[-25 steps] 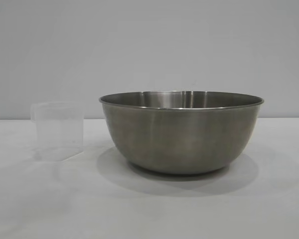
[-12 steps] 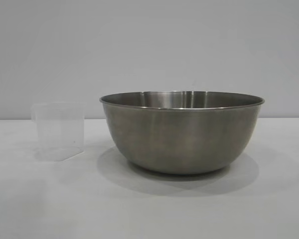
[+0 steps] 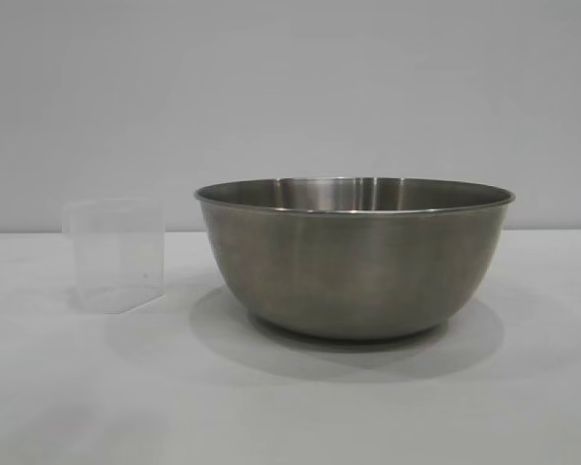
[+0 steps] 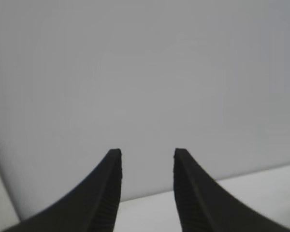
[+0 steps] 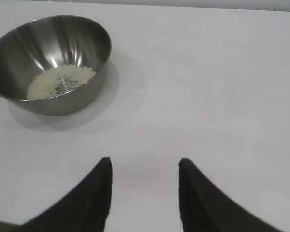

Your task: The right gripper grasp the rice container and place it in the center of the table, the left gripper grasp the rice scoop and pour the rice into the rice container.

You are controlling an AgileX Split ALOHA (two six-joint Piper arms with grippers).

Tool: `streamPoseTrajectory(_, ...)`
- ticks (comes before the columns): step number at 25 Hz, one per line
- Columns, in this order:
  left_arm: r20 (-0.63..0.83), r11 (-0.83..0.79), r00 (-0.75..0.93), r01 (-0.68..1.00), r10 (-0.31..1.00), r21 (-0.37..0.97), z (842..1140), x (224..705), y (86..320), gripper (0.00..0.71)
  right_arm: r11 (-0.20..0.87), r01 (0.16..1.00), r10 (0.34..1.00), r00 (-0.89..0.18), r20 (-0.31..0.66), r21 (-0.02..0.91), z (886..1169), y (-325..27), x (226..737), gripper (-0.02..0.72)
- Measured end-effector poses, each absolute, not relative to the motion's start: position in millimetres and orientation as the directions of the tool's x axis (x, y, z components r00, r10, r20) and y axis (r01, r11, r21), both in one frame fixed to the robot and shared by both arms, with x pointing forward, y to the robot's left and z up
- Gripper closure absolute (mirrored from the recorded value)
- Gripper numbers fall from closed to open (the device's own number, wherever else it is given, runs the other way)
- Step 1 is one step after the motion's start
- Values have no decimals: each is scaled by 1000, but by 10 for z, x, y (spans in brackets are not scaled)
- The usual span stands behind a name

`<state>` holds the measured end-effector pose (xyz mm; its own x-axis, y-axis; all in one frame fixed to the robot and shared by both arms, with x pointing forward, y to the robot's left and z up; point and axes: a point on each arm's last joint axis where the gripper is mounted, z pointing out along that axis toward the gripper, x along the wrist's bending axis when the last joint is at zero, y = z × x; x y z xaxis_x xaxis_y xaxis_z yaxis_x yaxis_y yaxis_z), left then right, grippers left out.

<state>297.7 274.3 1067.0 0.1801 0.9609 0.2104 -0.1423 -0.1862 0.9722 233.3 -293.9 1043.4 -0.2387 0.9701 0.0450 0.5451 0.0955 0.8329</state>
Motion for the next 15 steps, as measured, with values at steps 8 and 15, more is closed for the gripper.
streamPoseTrajectory(8,153,-114,278,-149,948,982,10656,2868,2639,494,95,545,970,-239,45,833,10434,-2939,2333,440)
streamPoseTrajectory(15,143,-104,322,-137,936,985,10643,2857,2602,494,95,545,970,-239,45,833,10434,-2939,2333,440)
